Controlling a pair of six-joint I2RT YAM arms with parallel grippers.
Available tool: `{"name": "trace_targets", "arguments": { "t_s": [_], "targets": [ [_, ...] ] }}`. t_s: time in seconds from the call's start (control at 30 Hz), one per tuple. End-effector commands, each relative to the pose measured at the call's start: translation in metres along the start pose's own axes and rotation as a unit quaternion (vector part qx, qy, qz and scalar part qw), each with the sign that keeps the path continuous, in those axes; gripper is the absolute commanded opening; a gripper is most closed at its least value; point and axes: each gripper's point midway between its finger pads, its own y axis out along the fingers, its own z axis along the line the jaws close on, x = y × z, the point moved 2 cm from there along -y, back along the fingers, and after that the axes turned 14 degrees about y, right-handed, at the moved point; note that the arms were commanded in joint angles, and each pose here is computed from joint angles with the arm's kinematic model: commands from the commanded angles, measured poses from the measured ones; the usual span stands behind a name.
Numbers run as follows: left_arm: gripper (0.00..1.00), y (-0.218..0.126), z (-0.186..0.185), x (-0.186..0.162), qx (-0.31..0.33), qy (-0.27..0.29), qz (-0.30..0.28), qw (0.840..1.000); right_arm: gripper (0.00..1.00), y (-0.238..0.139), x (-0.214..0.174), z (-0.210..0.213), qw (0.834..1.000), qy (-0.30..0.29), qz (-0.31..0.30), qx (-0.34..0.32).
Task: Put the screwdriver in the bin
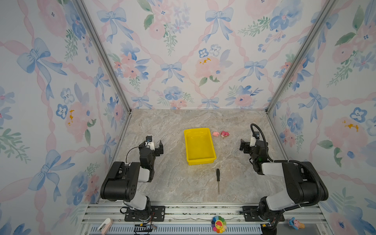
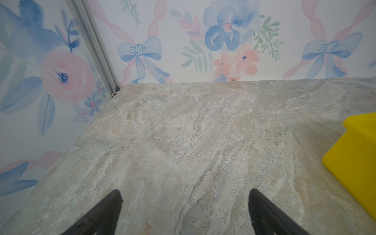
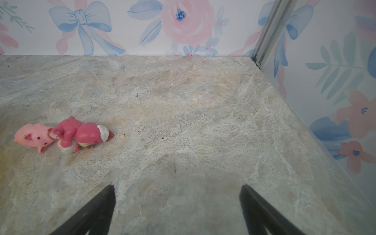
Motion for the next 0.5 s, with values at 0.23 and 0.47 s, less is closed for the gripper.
{"name": "trace_targets", "arguments": {
  "t_s": [0.23, 0.47],
  "targets": [
    [0.97, 0.007, 0.015, 0.010, 0.021, -0.009, 0.059, 0.998, 0.97, -0.017, 0.025, 0.013, 1.000, -0.010, 0.009, 0.004],
    [0.98, 0.002, 0.005, 0.018, -0.030, -0.021, 0.093, 0.995, 0.97, -0.039, 0.034, 0.022, 1.000, -0.003, 0.020, 0.009]
  ]
}}
